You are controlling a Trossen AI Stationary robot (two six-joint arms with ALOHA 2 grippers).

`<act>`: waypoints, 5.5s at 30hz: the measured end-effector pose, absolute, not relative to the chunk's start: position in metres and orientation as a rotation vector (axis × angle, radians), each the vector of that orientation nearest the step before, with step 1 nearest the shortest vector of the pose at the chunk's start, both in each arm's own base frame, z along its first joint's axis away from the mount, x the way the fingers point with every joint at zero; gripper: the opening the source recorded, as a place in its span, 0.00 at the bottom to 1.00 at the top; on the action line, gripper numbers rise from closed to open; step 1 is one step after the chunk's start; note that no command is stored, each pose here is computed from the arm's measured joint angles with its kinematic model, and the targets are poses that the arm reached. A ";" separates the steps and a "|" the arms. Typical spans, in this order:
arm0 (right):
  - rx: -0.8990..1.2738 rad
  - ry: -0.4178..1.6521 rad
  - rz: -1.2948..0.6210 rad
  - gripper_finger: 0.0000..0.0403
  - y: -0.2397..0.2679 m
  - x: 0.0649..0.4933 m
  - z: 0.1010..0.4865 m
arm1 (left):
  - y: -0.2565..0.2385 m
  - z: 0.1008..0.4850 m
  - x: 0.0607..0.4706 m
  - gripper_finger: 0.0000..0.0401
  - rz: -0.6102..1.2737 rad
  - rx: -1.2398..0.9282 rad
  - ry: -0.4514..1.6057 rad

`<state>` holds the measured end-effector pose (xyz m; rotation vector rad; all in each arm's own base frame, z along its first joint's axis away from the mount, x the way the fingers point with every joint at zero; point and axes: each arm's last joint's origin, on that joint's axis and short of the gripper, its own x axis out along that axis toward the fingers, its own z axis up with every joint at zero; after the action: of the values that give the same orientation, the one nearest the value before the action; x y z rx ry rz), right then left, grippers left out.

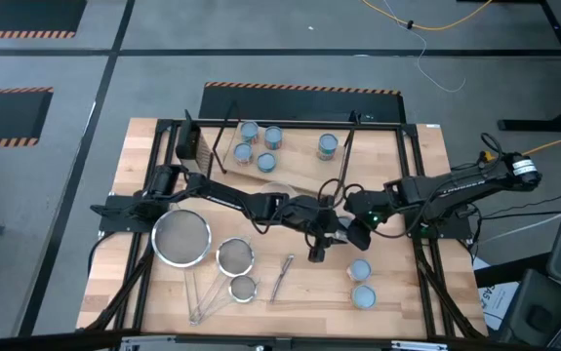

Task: Pick and place cans onto a shelf
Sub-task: Put the canned mixed vegetables on the shelf

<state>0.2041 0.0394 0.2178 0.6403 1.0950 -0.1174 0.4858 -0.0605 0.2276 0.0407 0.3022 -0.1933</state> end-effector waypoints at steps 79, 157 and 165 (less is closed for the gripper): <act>0.672 0.945 -0.101 0.26 0.037 0.183 0.174 | -0.095 0.218 0.477 0.36 -0.016 0.126 0.484; 0.679 0.920 -0.092 0.26 0.036 0.178 0.181 | -0.093 0.175 0.482 0.02 0.029 0.111 0.620; 0.667 0.852 -0.050 0.26 0.035 0.171 0.193 | -0.090 0.205 0.472 0.02 0.004 0.134 0.606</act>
<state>0.1707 0.0348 0.1930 0.6667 0.8517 -0.0504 0.4721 -0.0903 0.2051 0.1336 0.6059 0.0045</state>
